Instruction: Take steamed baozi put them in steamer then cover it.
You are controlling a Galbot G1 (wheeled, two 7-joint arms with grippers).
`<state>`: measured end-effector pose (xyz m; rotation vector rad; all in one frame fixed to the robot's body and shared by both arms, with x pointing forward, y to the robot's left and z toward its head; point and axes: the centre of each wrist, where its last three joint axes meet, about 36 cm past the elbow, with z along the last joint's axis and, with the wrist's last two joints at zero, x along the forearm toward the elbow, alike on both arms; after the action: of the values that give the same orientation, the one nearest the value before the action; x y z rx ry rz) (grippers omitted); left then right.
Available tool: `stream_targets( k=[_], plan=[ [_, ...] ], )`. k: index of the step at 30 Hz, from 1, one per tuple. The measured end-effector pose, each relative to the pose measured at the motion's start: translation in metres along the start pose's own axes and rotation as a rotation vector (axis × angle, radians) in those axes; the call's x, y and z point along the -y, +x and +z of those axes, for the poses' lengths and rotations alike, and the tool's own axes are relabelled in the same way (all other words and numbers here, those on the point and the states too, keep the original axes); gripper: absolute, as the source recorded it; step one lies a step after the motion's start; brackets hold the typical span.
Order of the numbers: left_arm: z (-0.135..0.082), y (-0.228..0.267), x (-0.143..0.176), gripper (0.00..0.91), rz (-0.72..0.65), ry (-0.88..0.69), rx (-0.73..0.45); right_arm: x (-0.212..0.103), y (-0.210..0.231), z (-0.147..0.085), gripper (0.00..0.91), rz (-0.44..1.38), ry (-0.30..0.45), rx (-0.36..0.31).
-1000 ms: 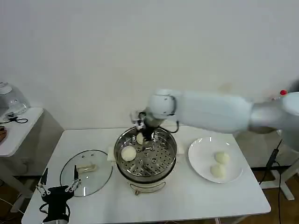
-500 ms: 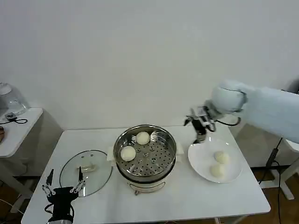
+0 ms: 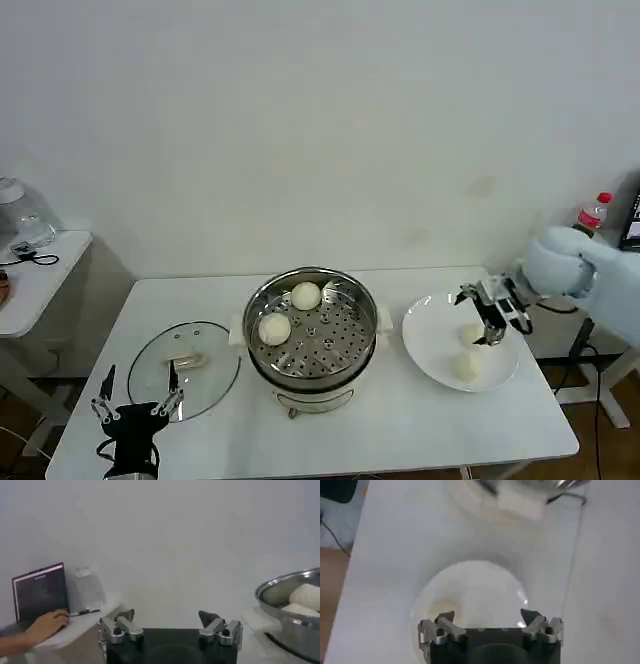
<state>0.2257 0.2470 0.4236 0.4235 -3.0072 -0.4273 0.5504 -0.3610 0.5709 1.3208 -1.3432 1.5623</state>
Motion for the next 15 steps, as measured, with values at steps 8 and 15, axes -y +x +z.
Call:
stream_targets(
  k=[8,15],
  plan=[
    [0.002,0.001,-0.001,0.907,-0.003,-0.007,-0.006,-0.027,-0.042,0.017,0.907,-0.063,-0.035,-0.003],
    [0.006,0.001,-0.003,0.907,-0.007,-0.012,-0.015,-0.031,-0.067,0.03,0.907,-0.075,-0.074,-0.01]
  ],
)
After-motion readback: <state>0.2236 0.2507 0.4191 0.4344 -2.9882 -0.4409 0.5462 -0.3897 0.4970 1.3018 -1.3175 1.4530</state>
